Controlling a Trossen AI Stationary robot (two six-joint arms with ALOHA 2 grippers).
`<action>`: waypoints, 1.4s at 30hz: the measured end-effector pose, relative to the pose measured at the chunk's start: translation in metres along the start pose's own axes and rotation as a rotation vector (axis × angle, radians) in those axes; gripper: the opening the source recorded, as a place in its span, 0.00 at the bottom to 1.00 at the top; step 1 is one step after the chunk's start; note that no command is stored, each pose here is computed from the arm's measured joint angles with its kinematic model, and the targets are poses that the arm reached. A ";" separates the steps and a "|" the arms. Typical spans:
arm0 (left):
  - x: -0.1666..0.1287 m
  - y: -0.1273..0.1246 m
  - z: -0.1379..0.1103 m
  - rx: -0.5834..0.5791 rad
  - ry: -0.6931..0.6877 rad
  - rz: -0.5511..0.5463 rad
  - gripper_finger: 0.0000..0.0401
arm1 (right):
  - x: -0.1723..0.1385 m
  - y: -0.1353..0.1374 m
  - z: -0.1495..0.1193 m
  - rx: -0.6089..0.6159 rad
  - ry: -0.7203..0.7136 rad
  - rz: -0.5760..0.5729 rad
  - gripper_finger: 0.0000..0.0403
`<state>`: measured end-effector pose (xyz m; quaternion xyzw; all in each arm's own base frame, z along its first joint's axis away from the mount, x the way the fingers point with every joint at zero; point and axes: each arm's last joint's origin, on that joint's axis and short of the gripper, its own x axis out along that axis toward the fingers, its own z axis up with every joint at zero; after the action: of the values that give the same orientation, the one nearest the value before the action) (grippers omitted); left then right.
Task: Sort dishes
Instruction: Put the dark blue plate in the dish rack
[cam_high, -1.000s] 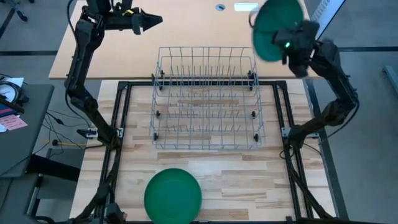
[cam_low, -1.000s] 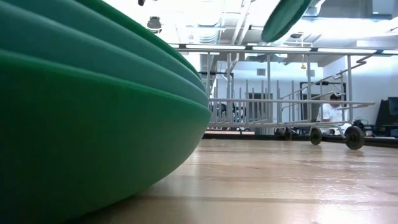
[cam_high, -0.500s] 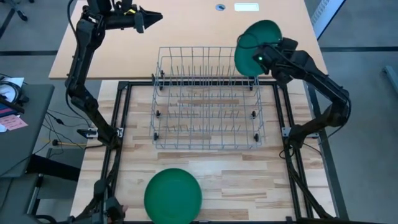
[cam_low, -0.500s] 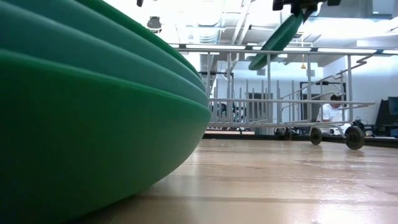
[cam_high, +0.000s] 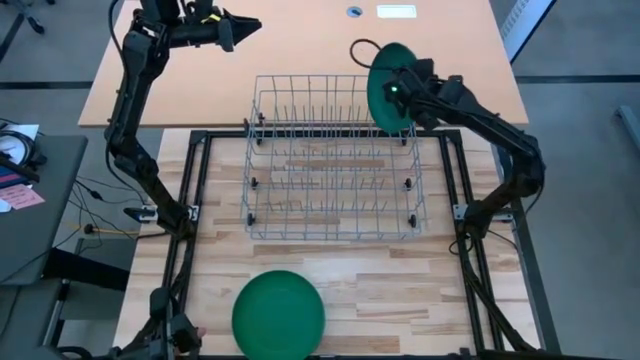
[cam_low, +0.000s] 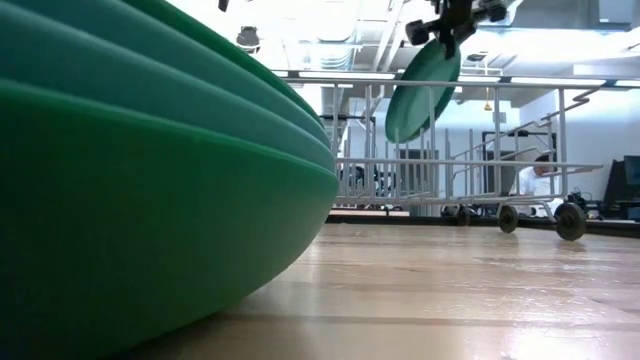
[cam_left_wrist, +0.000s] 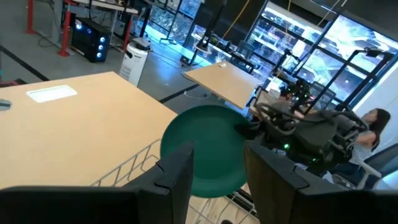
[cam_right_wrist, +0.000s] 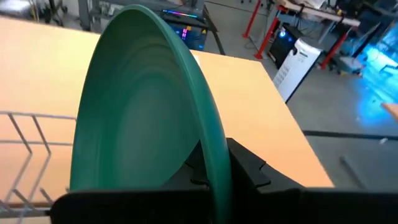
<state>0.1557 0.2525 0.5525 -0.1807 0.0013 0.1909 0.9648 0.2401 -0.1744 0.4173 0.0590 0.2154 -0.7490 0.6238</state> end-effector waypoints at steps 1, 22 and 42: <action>0.000 0.000 0.000 -0.001 0.000 -0.001 0.33 | 0.001 0.003 -0.001 -0.027 0.001 -0.001 0.06; 0.007 -0.009 -0.003 0.032 0.014 -0.037 0.33 | 0.015 0.031 -0.011 -0.135 -0.009 -0.055 0.06; 0.024 0.046 -0.080 -0.039 0.677 0.449 0.33 | 0.024 0.049 -0.022 -0.163 0.016 -0.064 0.06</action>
<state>0.1665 0.2725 0.4597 -0.2468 0.3545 0.3267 0.8406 0.2783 -0.1939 0.3769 0.0073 0.2822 -0.7482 0.6004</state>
